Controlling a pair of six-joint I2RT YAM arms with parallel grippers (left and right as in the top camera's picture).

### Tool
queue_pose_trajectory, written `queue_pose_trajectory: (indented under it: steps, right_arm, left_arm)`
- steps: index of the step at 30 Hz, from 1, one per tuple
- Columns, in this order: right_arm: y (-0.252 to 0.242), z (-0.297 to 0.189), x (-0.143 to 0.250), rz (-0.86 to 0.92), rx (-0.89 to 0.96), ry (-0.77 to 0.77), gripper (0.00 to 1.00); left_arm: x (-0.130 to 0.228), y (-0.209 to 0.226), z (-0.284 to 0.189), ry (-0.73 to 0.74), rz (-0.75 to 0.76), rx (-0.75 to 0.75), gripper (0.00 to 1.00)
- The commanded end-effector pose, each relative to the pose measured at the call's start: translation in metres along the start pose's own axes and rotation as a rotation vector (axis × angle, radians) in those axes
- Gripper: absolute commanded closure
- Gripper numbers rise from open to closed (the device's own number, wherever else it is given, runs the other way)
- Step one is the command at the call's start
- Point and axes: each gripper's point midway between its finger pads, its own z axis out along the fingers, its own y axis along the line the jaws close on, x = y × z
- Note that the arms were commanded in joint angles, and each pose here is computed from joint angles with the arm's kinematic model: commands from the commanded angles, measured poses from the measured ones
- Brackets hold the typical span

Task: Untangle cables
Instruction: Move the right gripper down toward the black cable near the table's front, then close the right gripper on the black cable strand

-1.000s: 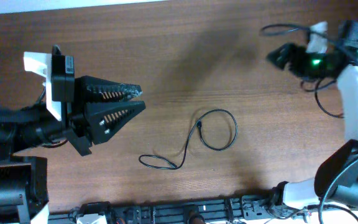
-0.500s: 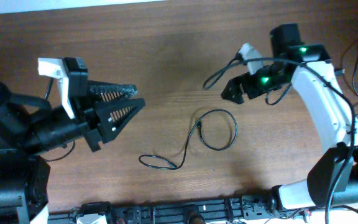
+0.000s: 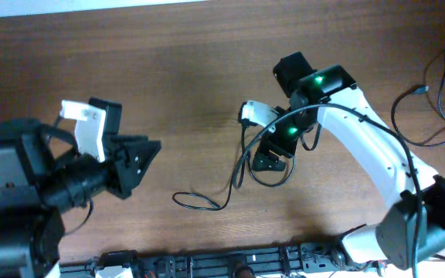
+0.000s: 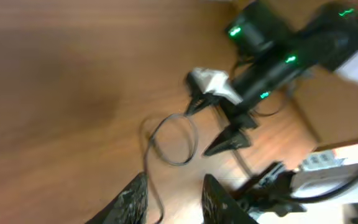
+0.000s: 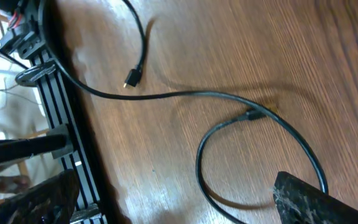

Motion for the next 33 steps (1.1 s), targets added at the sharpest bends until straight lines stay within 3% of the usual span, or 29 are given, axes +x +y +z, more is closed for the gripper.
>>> queue_pose_trajectory:
  steps: [1, 7, 16, 20, 28, 30, 33]
  right_arm:
    - [0.029, -0.020, -0.014, -0.104, 0.027, -0.076, 0.01]
    - [0.072, -0.046, -0.022, -0.165, 0.083, -0.156, 0.01]
    - [0.103, -0.075, -0.003, -0.149, 0.194, -0.182, 0.01]
    - [0.097, -0.085, 0.006, -0.035, 0.276, -0.187, 0.01]
    - [0.096, -0.078, 0.021, 0.174, 0.271, -0.195, 0.01]
    - [0.096, -0.066, 0.033, 0.214, 0.259, -0.176, 0.01]
    - [0.093, -0.047, 0.044, 0.255, 0.245, -0.203, 0.00]
  left_arm:
    - [0.013, 0.004, -0.017, -0.027, 0.045, -0.101, 0.72]
    - [0.054, -0.002, -0.025, -0.067, 0.032, -0.101, 0.73]
    - [0.116, 0.027, 0.010, -0.049, -0.192, -0.092, 0.73]
    - [0.118, 0.021, 0.021, -0.046, -0.187, -0.012, 0.70]
    - [0.112, 0.026, 0.021, -0.071, -0.170, -0.034, 0.65]
    - [0.112, 0.026, 0.021, -0.071, -0.169, -0.033, 0.55]
    - [0.111, 0.025, 0.021, -0.071, -0.169, -0.033, 0.52]
